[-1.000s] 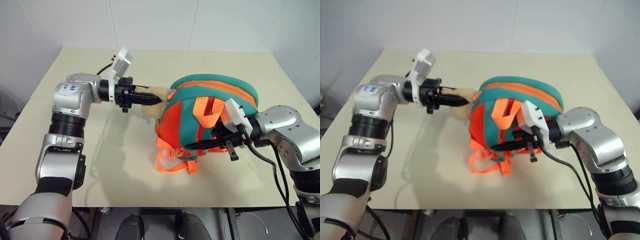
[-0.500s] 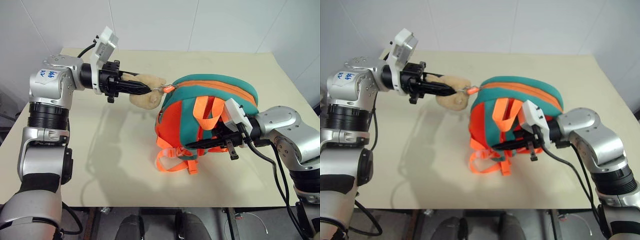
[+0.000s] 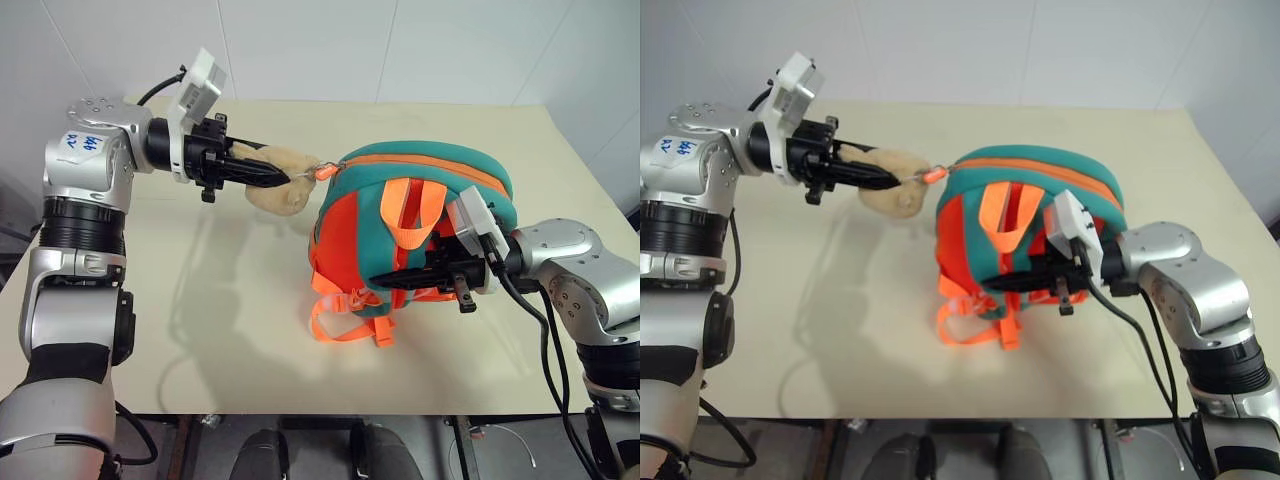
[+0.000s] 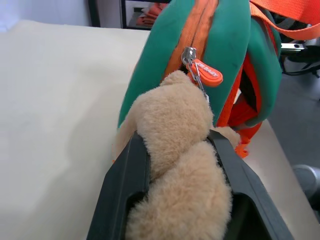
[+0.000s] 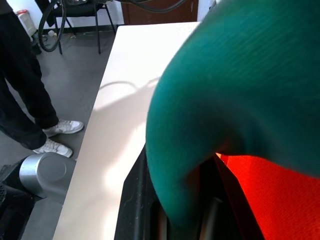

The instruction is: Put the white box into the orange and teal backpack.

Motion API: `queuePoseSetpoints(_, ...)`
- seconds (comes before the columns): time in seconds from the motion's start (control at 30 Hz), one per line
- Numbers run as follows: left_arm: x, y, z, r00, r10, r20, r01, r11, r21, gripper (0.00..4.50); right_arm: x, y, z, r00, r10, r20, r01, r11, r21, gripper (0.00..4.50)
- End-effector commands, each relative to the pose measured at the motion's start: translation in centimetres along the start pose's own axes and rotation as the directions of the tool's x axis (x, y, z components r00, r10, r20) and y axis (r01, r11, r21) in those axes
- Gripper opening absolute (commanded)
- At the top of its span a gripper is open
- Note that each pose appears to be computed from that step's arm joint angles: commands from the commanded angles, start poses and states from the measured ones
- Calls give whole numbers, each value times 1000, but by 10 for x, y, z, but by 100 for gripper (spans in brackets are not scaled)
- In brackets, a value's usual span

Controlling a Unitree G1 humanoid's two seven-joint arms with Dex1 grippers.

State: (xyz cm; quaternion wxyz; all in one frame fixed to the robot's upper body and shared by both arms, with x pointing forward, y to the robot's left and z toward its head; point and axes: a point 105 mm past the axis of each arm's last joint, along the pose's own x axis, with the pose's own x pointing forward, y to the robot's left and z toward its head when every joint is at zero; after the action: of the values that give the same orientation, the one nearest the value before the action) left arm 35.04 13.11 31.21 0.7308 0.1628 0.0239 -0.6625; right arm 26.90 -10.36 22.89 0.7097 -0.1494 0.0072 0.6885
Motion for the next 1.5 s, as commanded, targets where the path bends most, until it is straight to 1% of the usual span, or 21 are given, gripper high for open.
queuePoseSetpoints(0.03,-11,-2,11,999,0,-36,2,998,60,96,-4,1,8,999,-11,31,12,1000,-27,56)
queuePoseSetpoints(0.27,-18,2,-5,987,6,-163,6,997,75,96,-4,3,6,1000,-9,28,9,1000,-24,56)
queuePoseSetpoints(0.5,-21,7,-20,964,10,-265,14,996,87,96,-2,4,5,999,-13,35,13,1000,-19,56)
queuePoseSetpoints(0.7,-19,8,-34,942,-13,-335,39,997,72,96,-1,7,3,999,-18,45,18,1000,-12,56)
queuePoseSetpoints(0.87,-16,8,-52,911,-41,-410,66,997,47,96,0,8,3,999,-21,48,22,1000,-10,56)
queuePoseSetpoints(1.07,-10,12,-63,900,-63,-432,79,997,19,96,1,8,1,999,-24,47,25,1000,-8,56)
queuePoseSetpoints(1.2,1,12,-67,914,-96,-394,92,995,-31,96,1,8,1,999,-27,47,27,1000,-6,56)
queuePoseSetpoints(1.3,4,12,-81,893,-110,-437,96,994,-54,96,2,8,0,999,-28,46,28,1000,-4,56)
queuePoseSetpoints(1.4,8,12,-86,890,-122,-439,103,992,-68,96,3,8,-1,999,-29,46,29,1000,-3,56)
queuePoseSetpoints(1.5,13,14,-94,872,-121,-475,101,993,-68,96,3,8,-1,999,-30,44,30,1000,-3,56)
